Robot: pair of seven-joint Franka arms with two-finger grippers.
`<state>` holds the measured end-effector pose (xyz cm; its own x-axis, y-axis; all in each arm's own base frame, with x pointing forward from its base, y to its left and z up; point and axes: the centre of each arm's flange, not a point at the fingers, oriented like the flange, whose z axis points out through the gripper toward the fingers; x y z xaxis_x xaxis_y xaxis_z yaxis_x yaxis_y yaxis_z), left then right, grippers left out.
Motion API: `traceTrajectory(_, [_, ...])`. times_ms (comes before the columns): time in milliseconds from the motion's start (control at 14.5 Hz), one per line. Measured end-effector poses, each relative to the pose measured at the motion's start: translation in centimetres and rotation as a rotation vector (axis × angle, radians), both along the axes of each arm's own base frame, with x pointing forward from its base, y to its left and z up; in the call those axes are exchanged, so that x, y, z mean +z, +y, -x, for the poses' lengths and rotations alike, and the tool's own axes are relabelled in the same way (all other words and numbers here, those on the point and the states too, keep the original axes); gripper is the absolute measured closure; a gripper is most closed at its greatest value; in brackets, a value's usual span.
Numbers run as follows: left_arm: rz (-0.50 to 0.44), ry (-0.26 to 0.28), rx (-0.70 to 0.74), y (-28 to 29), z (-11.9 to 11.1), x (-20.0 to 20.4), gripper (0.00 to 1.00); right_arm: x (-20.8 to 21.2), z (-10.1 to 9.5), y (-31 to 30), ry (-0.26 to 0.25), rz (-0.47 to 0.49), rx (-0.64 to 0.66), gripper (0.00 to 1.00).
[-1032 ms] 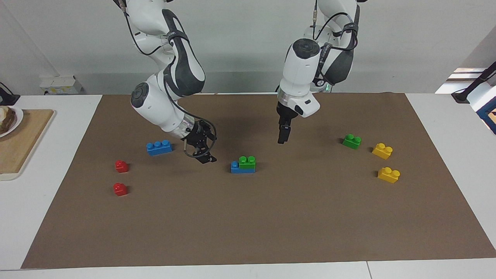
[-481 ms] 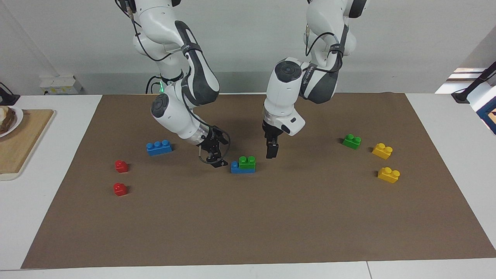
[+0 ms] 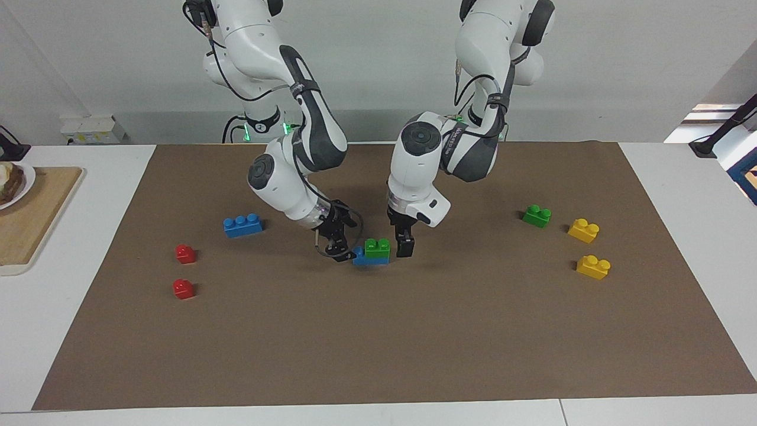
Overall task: Remove green block with left arm and hold with right
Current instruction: 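Pull the green brick off the blue brick with both grippers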
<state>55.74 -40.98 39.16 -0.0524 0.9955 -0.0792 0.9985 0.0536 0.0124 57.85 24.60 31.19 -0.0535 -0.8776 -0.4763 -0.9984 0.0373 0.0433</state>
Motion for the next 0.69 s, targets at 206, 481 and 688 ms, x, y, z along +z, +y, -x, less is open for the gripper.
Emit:
traceTrajectory(206, [0.01, -0.011, 0.035, -0.7, 0.1, -0.5, 0.0, -1.6, -0.3, 0.1, -0.013, 0.017, -0.014, 0.0])
traceTrajectory(481, [0.016, -0.014, 0.053, -1.1, 0.2, -1.1, 0.0, -2.8, -0.3, 0.5, -0.017, 0.025, -0.014, 0.0])
traceTrajectory(688, [0.021, -0.019, 0.065, -1.6, 0.4, -1.8, 0.0, -3.0, -0.4, 0.6, -0.026, 0.027, -0.015, 0.0])
